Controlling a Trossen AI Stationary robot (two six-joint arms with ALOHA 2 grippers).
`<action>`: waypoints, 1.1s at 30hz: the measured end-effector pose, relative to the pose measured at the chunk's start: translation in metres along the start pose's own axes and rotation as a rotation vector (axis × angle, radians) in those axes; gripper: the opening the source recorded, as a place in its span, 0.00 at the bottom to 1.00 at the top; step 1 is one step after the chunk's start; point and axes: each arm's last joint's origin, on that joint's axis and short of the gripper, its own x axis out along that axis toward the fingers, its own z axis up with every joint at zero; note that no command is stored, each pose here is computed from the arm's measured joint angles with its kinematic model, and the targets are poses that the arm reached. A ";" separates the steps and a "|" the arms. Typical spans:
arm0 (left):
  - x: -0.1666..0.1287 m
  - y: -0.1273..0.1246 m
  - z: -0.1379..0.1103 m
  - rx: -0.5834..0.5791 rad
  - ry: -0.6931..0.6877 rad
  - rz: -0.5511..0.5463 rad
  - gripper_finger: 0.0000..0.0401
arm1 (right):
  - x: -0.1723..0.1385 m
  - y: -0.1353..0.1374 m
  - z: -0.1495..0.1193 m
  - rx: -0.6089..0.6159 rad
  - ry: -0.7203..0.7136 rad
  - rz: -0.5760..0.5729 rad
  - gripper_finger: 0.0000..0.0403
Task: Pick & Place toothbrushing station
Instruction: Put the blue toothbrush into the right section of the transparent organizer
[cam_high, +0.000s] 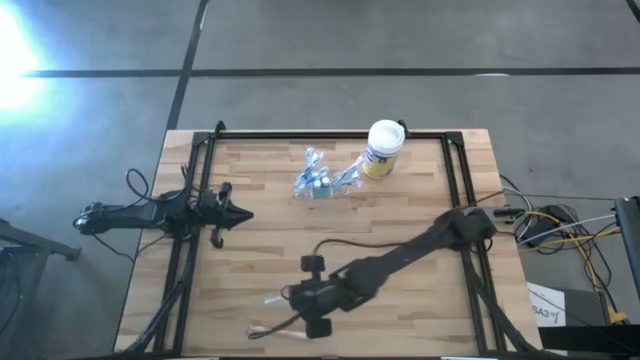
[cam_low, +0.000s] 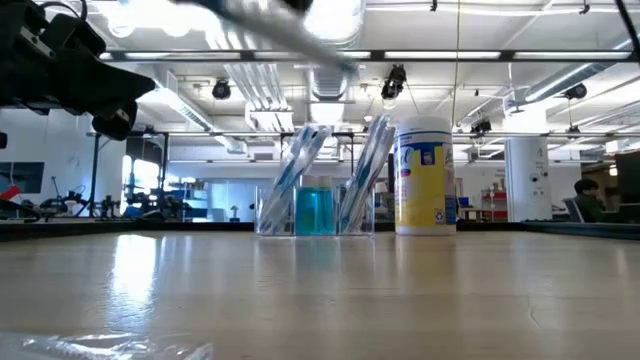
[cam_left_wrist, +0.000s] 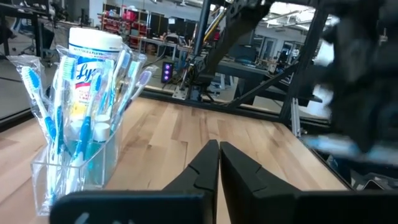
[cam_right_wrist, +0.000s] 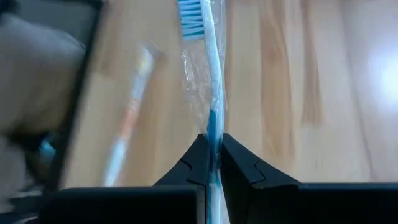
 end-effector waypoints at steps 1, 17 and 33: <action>0.000 0.000 0.000 0.004 0.000 0.000 0.04 | -0.010 0.001 0.003 -0.017 -0.043 0.008 0.04; 0.000 0.000 0.001 0.148 -0.018 -0.001 0.05 | -0.115 -0.052 -0.069 -0.199 -0.704 0.077 0.03; 0.001 0.000 0.001 0.147 -0.027 0.015 0.03 | -0.067 -0.110 -0.190 -0.157 -1.015 0.023 0.03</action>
